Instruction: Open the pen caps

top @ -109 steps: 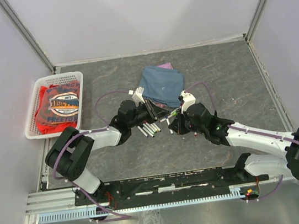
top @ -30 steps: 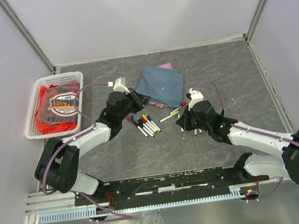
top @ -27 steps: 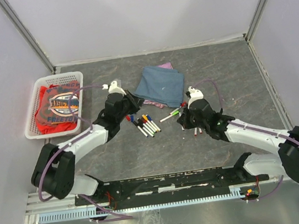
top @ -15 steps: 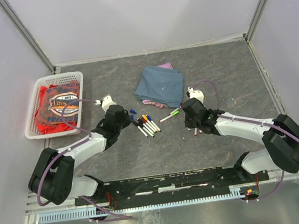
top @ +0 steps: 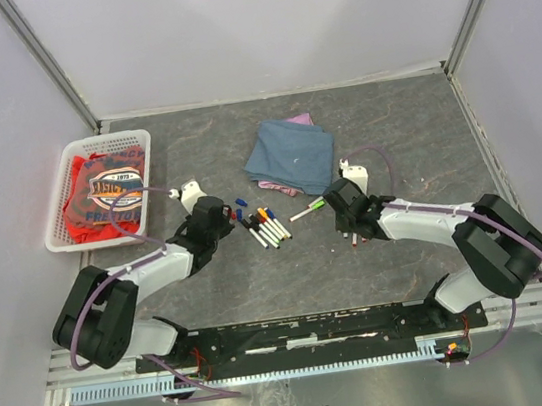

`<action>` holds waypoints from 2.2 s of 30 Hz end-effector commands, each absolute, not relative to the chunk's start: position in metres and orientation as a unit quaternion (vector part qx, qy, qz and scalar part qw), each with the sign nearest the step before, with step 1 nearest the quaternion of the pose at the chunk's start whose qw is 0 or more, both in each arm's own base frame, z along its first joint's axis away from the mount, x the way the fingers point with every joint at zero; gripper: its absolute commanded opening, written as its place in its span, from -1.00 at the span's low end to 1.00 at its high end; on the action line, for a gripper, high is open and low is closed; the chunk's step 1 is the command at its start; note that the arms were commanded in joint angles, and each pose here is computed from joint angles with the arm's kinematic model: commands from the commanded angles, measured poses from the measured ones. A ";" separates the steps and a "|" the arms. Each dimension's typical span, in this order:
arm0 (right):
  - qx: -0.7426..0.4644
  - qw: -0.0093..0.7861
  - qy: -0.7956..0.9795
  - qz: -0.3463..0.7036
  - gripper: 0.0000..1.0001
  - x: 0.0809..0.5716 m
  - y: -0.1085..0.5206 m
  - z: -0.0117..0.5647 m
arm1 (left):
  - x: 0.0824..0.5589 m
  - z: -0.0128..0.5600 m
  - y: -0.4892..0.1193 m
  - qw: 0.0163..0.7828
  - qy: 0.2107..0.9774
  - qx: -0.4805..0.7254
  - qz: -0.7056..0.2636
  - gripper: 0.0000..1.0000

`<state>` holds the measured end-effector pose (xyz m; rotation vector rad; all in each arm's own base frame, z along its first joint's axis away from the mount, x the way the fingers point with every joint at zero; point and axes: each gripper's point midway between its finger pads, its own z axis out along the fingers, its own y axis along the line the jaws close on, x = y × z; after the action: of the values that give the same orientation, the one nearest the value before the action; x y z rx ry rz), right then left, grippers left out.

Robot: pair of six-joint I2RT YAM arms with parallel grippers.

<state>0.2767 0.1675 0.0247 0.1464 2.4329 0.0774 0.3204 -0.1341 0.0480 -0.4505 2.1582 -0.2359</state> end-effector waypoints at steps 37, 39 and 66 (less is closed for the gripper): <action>0.080 0.399 0.913 0.023 -0.24 0.292 0.162 0.082 | 0.337 0.081 -0.131 0.490 0.844 -0.177 -0.127 -0.13; 0.080 0.403 0.911 0.030 -0.24 0.293 0.164 0.088 | 0.336 0.091 -0.136 0.498 0.841 -0.160 -0.143 -0.01; 0.110 0.419 0.894 0.118 -0.23 0.290 0.170 0.104 | 0.307 0.077 -0.335 0.434 0.821 0.296 -0.225 0.12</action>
<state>0.2854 0.1695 0.0938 0.2596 2.2830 0.2532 0.2986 -0.3207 0.0753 0.5922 2.1008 -0.6154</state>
